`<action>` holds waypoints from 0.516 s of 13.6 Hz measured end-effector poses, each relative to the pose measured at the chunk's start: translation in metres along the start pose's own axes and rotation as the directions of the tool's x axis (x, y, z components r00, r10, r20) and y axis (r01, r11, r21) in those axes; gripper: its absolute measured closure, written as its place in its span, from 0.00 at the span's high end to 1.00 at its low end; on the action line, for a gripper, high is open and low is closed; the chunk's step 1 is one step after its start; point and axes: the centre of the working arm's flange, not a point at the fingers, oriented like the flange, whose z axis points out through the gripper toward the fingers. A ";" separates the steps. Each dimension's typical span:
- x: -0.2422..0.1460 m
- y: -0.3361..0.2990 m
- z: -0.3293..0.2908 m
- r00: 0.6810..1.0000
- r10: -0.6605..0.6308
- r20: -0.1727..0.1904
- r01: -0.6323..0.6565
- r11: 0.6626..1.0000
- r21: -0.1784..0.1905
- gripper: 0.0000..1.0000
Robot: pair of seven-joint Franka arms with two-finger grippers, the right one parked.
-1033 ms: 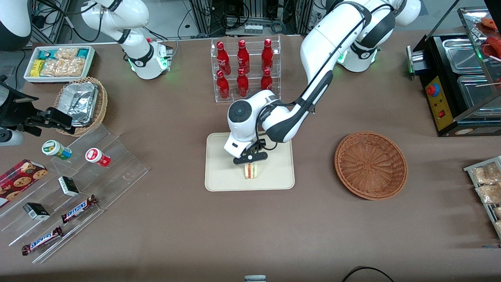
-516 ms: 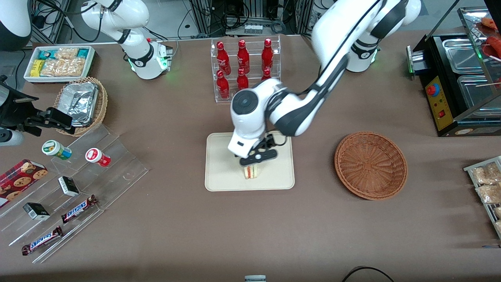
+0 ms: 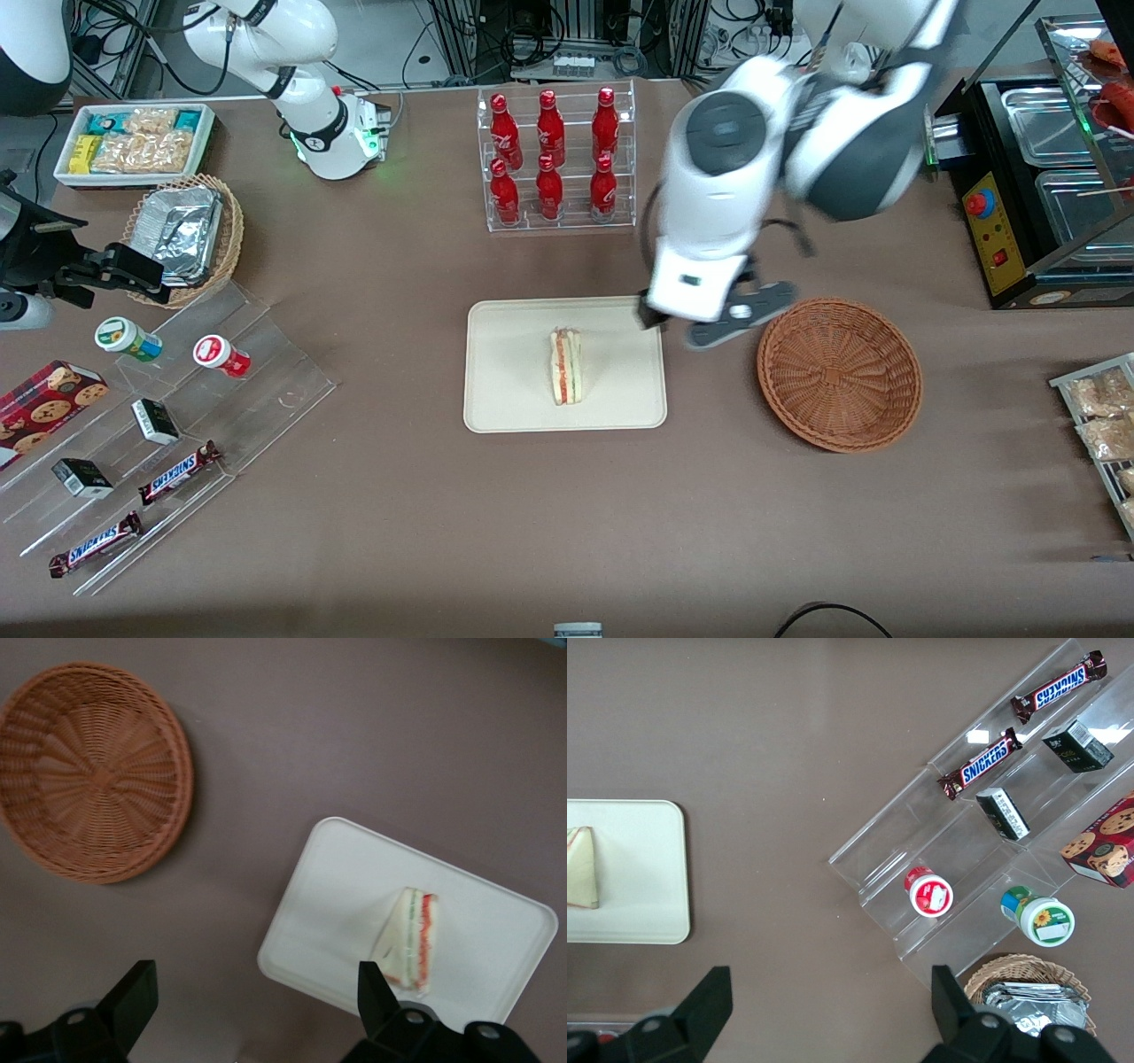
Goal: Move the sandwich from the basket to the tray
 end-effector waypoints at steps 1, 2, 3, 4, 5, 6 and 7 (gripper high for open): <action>0.013 -0.026 -0.012 1.000 0.020 0.022 -0.021 1.000 0.005 1.00; 0.025 -0.052 -0.023 0.998 0.045 0.038 -0.045 0.999 0.014 1.00; 0.037 -0.078 -0.032 0.996 0.075 0.058 -0.076 0.997 0.019 1.00; 0.048 -0.104 -0.042 0.991 0.107 0.078 -0.109 0.994 0.015 1.00; 0.060 -0.130 -0.050 0.986 0.140 0.094 -0.141 0.990 0.007 1.00; 0.072 -0.156 -0.057 0.978 0.176 0.110 -0.176 0.984 -0.011 1.00; 0.082 -0.180 -0.063 0.970 0.210 0.124 -0.208 0.978 -0.029 1.00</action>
